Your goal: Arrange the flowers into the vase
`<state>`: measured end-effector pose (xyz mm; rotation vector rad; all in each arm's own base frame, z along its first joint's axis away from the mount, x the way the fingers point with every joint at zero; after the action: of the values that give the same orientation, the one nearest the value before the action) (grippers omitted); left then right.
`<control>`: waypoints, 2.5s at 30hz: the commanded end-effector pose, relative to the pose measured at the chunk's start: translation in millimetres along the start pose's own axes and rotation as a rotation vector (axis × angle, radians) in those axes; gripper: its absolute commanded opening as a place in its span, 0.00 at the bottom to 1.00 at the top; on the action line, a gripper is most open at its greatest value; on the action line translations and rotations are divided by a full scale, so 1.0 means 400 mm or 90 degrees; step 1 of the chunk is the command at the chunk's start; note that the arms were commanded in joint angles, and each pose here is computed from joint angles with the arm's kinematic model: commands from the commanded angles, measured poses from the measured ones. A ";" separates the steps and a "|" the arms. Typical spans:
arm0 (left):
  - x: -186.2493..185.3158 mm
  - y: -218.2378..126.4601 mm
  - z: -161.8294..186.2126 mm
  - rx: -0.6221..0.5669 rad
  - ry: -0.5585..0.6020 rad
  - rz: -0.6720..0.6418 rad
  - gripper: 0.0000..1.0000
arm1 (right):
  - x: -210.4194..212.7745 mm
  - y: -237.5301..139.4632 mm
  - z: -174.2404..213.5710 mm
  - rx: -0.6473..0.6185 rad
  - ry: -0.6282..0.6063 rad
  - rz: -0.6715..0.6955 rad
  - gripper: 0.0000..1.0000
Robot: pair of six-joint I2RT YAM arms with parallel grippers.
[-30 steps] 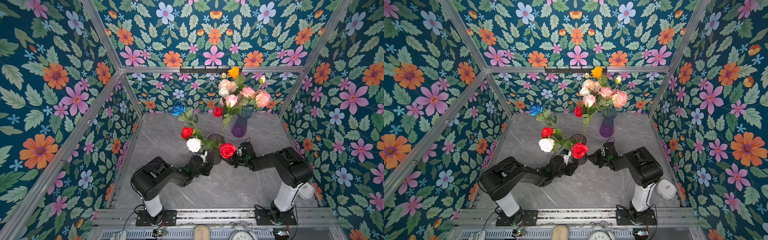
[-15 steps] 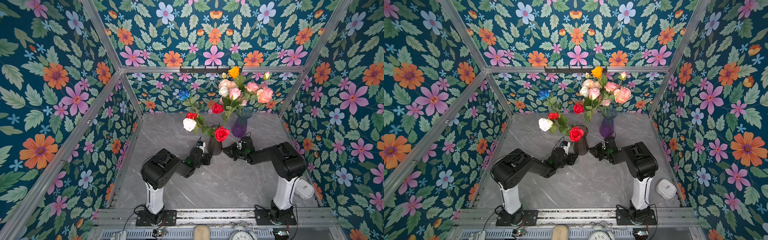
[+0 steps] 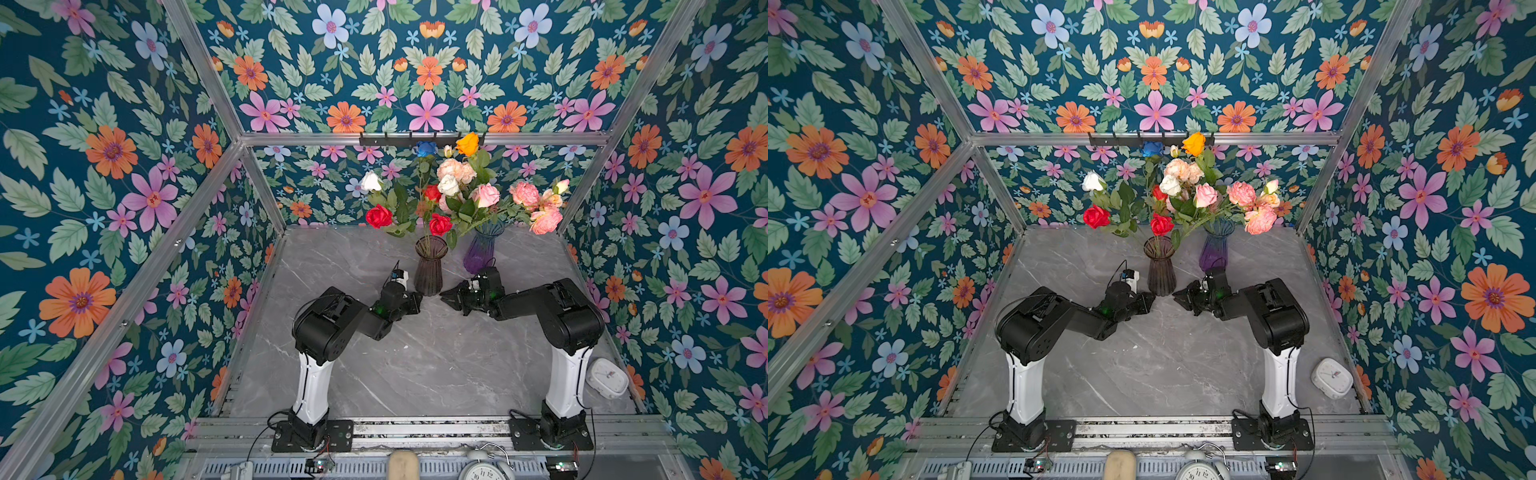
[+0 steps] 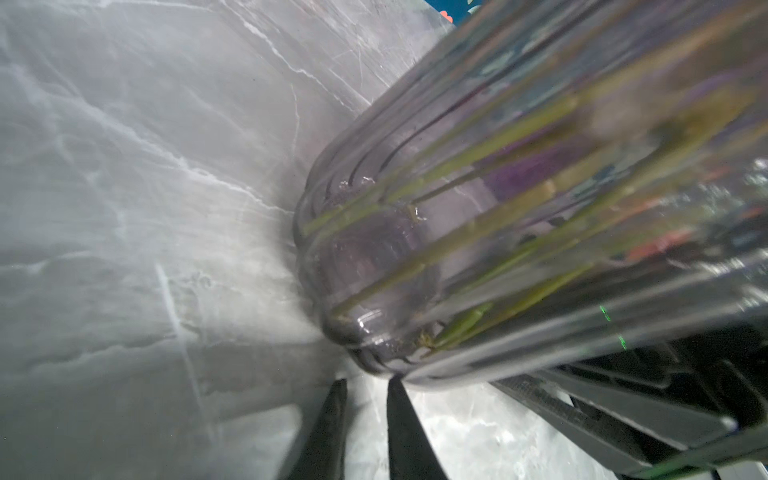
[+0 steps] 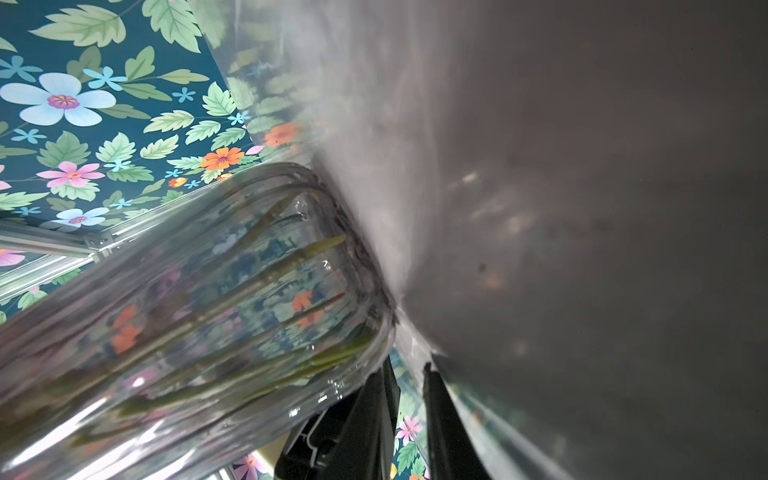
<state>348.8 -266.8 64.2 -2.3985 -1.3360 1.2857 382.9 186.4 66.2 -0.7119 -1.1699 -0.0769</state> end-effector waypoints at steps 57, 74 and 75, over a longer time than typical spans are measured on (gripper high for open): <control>0.292 -0.753 -0.114 -0.623 0.221 -0.625 1.00 | -0.127 -0.560 -0.097 -0.692 -0.665 0.402 0.99; 0.371 -0.561 -0.206 -0.448 0.258 -0.514 1.00 | -0.123 -0.558 -0.100 -0.687 -0.666 0.417 0.99; 0.386 -0.551 -0.230 -0.443 0.250 -0.516 1.00 | -0.123 -0.558 -0.101 -0.689 -0.667 0.416 0.99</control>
<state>296.7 7.0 135.6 -1.8062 -2.5434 0.0429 302.8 -24.8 119.4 -2.2430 -1.7961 0.2908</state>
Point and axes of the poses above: each gripper's point midway between its finger pads, its own y axis out along the fingers, its own x axis along the line the jaws close on, z = x × y, the point moved 7 cm from there along -y, back along the fingers, and after that the axes turned 4 degrees about -y, right-handed, at the moved point
